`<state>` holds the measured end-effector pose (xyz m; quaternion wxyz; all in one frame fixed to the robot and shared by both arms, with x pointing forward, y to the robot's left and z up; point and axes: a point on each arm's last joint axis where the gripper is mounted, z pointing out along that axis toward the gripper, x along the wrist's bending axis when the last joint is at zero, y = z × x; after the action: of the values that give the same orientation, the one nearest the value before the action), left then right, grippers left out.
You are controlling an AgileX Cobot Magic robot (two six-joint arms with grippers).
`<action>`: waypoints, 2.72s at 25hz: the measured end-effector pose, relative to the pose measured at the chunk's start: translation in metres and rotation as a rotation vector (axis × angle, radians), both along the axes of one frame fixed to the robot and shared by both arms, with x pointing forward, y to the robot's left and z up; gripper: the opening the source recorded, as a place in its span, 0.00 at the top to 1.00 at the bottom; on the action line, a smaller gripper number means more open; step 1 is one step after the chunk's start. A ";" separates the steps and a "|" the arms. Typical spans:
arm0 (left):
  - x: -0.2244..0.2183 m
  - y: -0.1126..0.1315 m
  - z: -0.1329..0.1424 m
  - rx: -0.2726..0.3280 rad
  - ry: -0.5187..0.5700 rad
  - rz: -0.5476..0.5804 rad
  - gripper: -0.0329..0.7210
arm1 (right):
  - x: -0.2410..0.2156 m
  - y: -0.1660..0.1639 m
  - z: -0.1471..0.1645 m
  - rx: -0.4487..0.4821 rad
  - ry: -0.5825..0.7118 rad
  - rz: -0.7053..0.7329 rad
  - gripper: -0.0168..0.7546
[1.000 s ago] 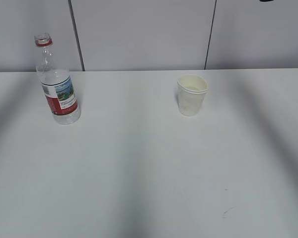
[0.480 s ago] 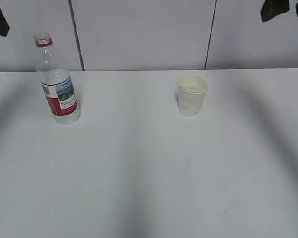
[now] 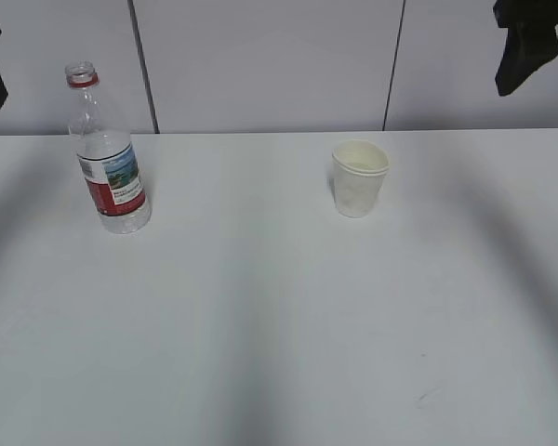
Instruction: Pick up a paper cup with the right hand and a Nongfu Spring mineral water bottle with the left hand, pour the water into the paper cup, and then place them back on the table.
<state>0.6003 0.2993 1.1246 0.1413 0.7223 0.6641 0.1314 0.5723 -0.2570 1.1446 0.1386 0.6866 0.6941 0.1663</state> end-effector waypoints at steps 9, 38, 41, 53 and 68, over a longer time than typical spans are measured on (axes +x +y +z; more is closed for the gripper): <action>-0.010 0.001 0.005 -0.027 -0.008 0.084 0.27 | -0.004 0.001 -0.002 0.021 0.015 0.000 0.29; -0.294 -0.001 -0.022 -0.052 -0.225 0.077 0.36 | -0.233 -0.019 -0.021 0.117 -0.125 0.058 0.29; -0.318 -0.001 -0.025 -0.055 -0.307 0.074 0.37 | -0.261 -0.023 -0.029 0.118 -0.186 0.061 0.29; -0.388 -0.002 -0.051 -0.038 -0.600 0.028 0.37 | -0.345 -0.036 -0.073 0.065 -0.466 0.132 0.29; -0.375 -0.009 -0.074 -0.039 -0.676 -0.098 0.37 | -0.346 -0.041 -0.098 0.002 -0.601 0.129 0.29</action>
<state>0.2256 0.2904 1.0504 0.3734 0.6659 0.5468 0.3437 0.2267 -0.2985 1.0469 0.3259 0.5612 0.6642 0.3711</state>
